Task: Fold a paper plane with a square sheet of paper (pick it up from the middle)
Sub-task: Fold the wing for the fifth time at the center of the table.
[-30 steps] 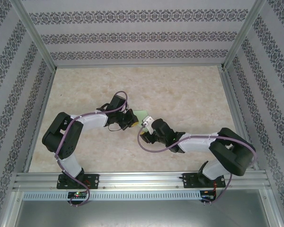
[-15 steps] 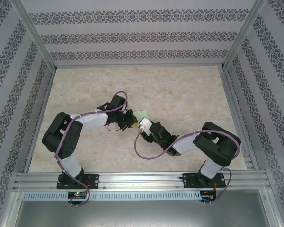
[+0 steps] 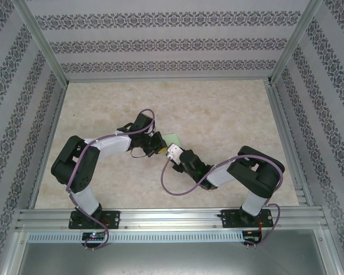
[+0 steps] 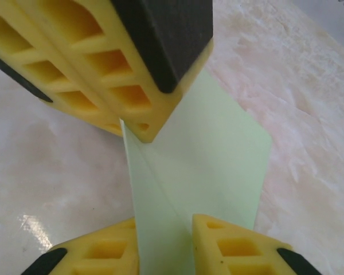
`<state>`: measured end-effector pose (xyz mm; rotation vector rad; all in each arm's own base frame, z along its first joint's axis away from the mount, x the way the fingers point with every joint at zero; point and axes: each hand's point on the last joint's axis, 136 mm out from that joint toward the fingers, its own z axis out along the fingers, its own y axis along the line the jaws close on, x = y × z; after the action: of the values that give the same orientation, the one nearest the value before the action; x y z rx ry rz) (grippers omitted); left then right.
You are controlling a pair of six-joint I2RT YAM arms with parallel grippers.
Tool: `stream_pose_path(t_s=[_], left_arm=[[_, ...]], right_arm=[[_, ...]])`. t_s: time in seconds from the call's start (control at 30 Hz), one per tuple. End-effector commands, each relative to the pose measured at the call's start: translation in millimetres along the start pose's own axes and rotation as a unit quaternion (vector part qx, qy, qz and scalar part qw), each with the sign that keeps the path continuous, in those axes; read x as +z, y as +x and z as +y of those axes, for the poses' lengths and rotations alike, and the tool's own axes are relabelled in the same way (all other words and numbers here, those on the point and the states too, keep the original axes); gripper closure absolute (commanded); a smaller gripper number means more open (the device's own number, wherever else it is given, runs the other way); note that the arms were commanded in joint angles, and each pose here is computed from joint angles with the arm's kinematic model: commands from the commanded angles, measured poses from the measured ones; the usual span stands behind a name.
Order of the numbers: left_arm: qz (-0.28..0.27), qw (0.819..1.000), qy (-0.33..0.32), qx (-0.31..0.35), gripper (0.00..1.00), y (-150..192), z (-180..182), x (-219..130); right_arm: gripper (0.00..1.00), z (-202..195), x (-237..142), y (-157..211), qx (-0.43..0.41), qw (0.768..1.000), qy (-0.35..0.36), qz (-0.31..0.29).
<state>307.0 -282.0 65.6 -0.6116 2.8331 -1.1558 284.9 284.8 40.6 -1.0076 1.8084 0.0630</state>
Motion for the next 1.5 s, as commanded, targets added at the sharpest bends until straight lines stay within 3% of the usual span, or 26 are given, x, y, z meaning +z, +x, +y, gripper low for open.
stream_pose_path(t_s=[0.0,0.3,0.6,0.83,1.1,1.47], left_arm=[[-0.006,1.0,-0.002,0.031,0.88,2,-13,-9],[-0.058,0.997,-0.002,0.051,0.59,-33,-21,-49],[-0.103,0.992,0.066,0.042,0.42,-48,-34,-72],[-0.09,0.988,0.103,0.067,0.43,-39,-30,-59],[-0.066,0.988,0.103,0.089,0.57,-18,-15,-35],[-0.043,0.989,0.107,0.095,0.65,-7,-9,-13]], right_arm=[[0.8,-3,-3,-12,0.009,1.0,0.012,-0.023],[0.89,0,-8,-11,0.076,0.996,-0.021,-0.032],[0.98,-7,-14,-20,0.206,0.975,-0.053,-0.064],[1.0,-2,-10,-22,0.286,0.951,-0.094,-0.064],[1.0,2,-5,-17,0.357,0.924,-0.127,-0.046],[1.0,3,-1,-16,0.445,0.879,-0.172,-0.026]])
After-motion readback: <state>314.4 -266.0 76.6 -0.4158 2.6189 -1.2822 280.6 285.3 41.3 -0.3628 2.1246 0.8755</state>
